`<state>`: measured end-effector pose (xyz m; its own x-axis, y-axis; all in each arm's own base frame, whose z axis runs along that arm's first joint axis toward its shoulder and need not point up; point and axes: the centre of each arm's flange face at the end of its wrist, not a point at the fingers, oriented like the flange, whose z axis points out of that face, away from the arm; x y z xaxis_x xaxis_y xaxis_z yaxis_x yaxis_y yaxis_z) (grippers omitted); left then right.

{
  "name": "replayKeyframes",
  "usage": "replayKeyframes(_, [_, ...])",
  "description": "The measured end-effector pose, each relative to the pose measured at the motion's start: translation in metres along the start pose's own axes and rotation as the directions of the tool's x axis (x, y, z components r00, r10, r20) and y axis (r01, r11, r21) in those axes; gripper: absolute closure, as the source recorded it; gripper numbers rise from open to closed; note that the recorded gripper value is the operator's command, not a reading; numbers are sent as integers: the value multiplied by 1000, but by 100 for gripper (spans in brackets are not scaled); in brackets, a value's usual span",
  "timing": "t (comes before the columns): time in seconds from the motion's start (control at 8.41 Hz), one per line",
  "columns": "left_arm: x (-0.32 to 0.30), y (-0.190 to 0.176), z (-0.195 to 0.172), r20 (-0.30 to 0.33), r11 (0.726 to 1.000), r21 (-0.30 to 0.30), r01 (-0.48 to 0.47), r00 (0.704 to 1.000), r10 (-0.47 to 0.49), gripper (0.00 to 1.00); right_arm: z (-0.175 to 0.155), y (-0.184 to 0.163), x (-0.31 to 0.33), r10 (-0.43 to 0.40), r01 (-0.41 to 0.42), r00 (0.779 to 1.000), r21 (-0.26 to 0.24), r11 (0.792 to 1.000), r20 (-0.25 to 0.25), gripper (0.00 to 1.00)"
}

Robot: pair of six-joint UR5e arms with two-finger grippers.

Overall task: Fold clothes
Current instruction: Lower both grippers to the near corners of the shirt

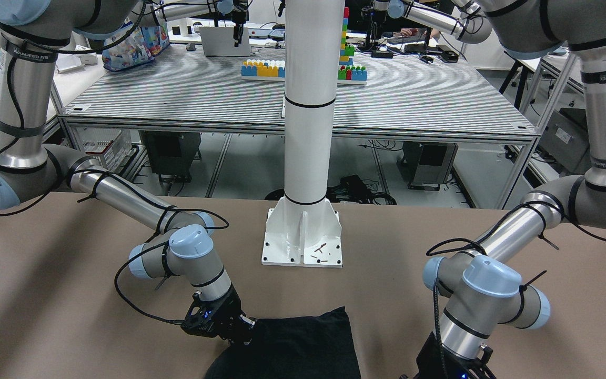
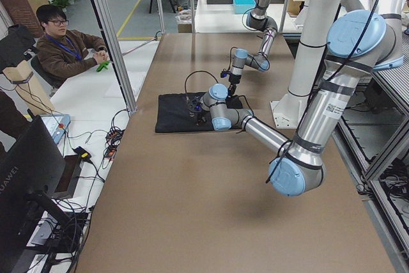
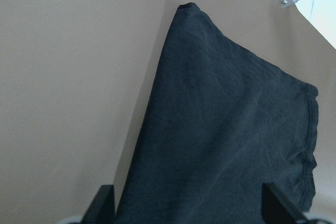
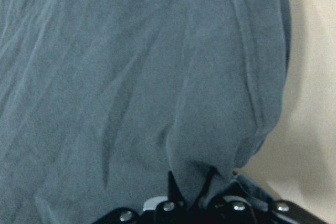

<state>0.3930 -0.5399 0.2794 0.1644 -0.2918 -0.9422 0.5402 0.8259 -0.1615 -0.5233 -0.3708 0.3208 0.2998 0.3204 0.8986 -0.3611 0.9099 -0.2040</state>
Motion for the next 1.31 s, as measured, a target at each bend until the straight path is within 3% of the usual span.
replayKeyframes(0.24, [3, 11, -4, -14, 1000, -15, 5, 1000, -5, 0, -9, 3, -8, 11, -10, 1000, -9, 1000, 22, 100])
replayKeyframes(0.59, [-9, 74, -34, -43, 991, -89, 103, 993, -107, 0, -16, 6, -14, 11, -10, 999, -14, 1000, 39, 100])
replayKeyframes(1.07, [-54, 219, -48, -41, 987, -95, 128, 990, -132, 0, -23, 8, -21, 8, -7, 998, -19, 1000, 59, 100])
replayKeyframes(1.31, [-83, 270, -45, -16, 991, -81, 106, 994, -108, 0, -24, 8, -21, 8, -7, 998, -19, 1000, 60, 100])
